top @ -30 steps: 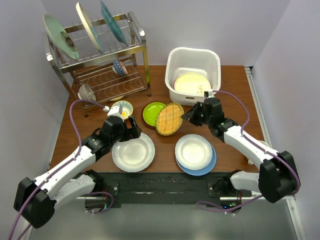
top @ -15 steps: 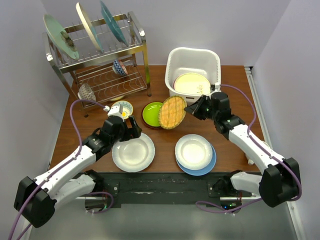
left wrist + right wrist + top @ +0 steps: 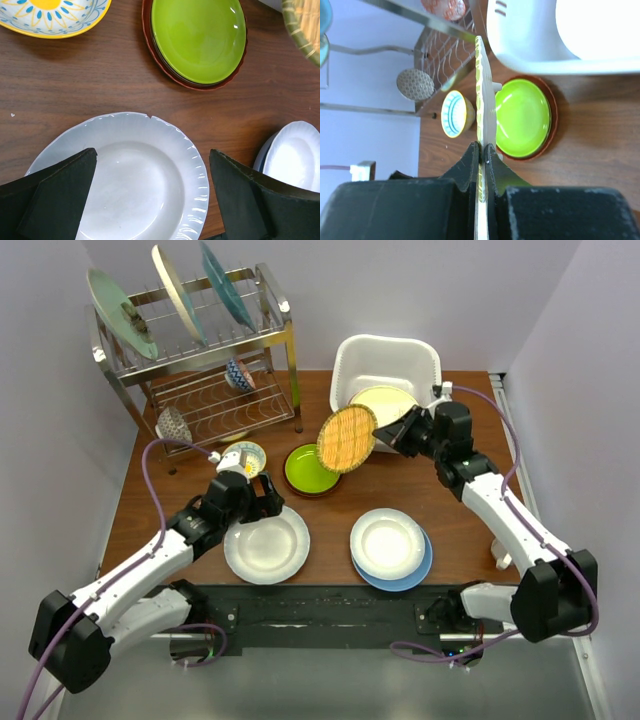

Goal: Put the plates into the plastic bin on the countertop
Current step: Place the plate in the plastic bin.

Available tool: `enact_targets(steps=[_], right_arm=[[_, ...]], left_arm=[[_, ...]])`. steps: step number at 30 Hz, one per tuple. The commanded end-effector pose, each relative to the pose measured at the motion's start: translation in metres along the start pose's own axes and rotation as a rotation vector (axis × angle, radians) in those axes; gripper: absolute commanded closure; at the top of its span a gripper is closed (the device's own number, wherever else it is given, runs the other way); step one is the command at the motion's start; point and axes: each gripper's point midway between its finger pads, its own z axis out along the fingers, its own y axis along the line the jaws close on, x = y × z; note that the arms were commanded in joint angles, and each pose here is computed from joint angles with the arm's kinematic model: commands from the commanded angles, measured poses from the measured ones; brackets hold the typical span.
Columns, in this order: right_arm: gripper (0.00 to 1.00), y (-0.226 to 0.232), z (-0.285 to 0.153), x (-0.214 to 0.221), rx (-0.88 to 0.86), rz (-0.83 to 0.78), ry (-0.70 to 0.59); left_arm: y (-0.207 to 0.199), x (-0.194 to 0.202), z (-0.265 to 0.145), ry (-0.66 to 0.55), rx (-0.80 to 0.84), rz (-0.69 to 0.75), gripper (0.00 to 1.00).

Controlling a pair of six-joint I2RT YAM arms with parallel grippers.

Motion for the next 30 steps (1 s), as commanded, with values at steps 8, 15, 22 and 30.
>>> enact_targets(steps=[8, 15, 22, 30], right_arm=[[1.0, 0.024, 0.003, -0.074, -0.132, 0.049, -0.133], [1.0, 0.008, 0.015, -0.105, -0.125, 0.094, -0.17], [1.0, -0.01, 0.029, -0.128, -0.141, 0.156, -0.19], [1.0, -0.022, 0.051, -0.143, -0.182, 0.223, -0.2]], left_arm=[[-0.007, -0.009, 0.001, -0.033, 0.028, 0.003, 0.0], [-0.005, -0.004, 0.004, -0.017, 0.022, 0.006, 0.0], [-0.003, -0.001, 0.002, -0.018, 0.021, 0.001, 0.0], [0.0, 0.003, 0.002, -0.011, 0.017, -0.004, 0.0]])
